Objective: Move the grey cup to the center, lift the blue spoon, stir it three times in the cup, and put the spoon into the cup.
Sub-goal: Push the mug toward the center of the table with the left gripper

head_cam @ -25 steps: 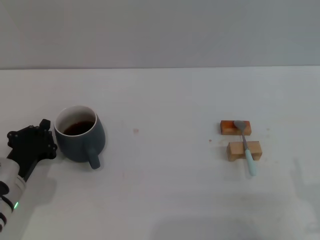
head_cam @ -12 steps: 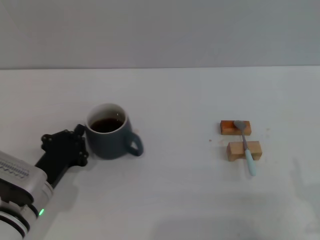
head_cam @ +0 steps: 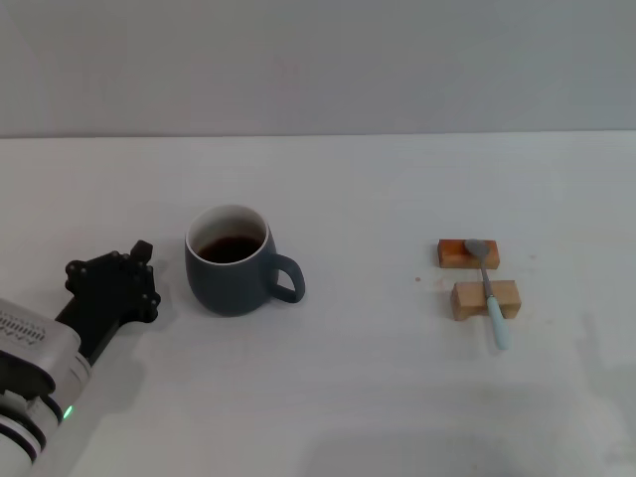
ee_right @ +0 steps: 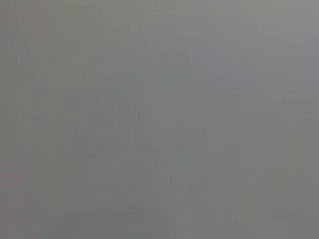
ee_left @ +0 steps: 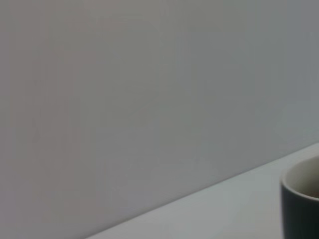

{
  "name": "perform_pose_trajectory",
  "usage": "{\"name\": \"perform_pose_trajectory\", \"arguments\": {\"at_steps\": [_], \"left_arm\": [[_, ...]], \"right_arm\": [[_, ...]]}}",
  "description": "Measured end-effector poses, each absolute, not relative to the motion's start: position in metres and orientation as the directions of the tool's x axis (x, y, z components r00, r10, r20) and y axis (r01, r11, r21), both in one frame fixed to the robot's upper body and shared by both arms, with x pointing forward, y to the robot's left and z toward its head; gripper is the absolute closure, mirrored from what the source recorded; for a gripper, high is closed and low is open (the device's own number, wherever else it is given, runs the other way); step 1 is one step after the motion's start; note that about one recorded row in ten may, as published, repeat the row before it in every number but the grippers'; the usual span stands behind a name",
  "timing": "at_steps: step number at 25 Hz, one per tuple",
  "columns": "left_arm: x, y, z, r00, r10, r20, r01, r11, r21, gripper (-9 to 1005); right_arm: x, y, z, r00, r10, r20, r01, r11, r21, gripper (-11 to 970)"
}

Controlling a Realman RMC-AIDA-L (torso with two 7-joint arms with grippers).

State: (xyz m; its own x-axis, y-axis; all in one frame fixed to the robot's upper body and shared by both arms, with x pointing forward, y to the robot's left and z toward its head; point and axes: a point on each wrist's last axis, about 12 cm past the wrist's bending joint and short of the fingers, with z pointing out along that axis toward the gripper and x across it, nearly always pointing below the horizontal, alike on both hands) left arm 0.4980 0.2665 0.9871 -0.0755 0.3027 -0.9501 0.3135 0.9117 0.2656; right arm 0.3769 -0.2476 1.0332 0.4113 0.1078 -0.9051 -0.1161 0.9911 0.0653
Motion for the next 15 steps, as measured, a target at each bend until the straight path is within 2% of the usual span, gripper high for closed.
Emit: {"name": "perform_pose_trajectory", "arguments": {"at_steps": [15], "left_arm": [[0.506,0.248,0.992,-0.049,0.294,-0.954,0.368,0.894,0.257,998]], "right_arm": [[0.378,-0.247,1.033,0.410,0.108,-0.905,-0.119,0.991,0.065,312]]}}
